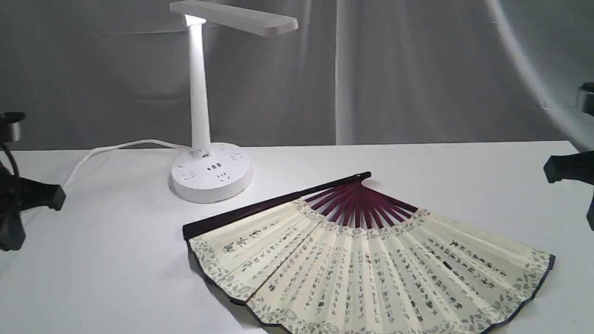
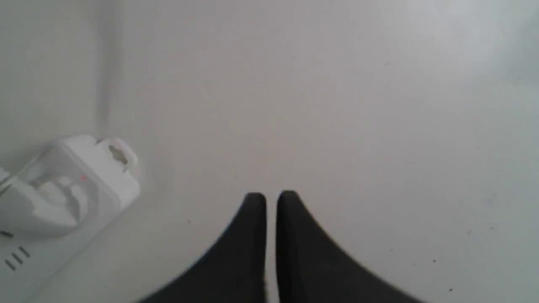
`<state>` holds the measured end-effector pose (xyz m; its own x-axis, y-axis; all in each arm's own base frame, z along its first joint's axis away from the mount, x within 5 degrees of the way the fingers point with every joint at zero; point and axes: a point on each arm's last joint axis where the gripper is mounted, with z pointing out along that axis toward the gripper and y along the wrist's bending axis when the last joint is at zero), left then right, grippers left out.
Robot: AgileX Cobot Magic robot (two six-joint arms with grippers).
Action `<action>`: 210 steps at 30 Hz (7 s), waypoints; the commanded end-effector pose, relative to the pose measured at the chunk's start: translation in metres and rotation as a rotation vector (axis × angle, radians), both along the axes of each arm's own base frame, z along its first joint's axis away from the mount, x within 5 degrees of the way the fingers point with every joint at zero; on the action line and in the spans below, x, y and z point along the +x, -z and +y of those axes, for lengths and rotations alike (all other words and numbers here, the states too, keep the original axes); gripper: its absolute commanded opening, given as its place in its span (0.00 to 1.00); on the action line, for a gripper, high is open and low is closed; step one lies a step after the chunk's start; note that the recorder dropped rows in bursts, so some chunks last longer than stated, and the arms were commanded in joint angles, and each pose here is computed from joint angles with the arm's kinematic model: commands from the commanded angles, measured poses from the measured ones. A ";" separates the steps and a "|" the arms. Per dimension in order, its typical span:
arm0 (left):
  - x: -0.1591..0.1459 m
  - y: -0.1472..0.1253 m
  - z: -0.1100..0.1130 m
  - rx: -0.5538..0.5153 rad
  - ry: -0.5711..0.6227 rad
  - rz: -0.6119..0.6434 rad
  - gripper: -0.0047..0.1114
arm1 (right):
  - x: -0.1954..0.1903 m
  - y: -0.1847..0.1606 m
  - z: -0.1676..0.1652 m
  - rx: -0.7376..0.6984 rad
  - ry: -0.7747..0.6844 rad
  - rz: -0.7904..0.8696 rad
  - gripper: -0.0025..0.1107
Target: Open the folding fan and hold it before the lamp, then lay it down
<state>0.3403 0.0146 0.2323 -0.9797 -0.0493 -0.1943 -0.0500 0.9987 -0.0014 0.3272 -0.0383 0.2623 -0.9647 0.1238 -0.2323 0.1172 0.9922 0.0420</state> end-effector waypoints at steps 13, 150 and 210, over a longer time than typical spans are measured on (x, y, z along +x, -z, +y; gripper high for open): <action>-0.046 -0.038 0.000 0.017 -0.014 -0.164 0.06 | -0.038 -0.062 0.022 0.031 -0.113 -0.196 0.02; -0.285 0.038 -0.016 -0.014 0.016 -1.256 0.06 | -0.271 0.067 0.038 -0.145 -0.098 -1.218 0.02; -0.285 0.038 -0.016 -0.014 0.016 -1.256 0.06 | -0.271 0.067 0.038 -0.141 -0.096 -1.218 0.02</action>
<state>0.0558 -0.0006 0.1955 -0.1197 -0.0413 -0.9920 0.0003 0.9991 -0.0416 0.0561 -0.0006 0.1956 -0.1160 -0.0346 -0.9926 0.0030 0.9994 -0.0352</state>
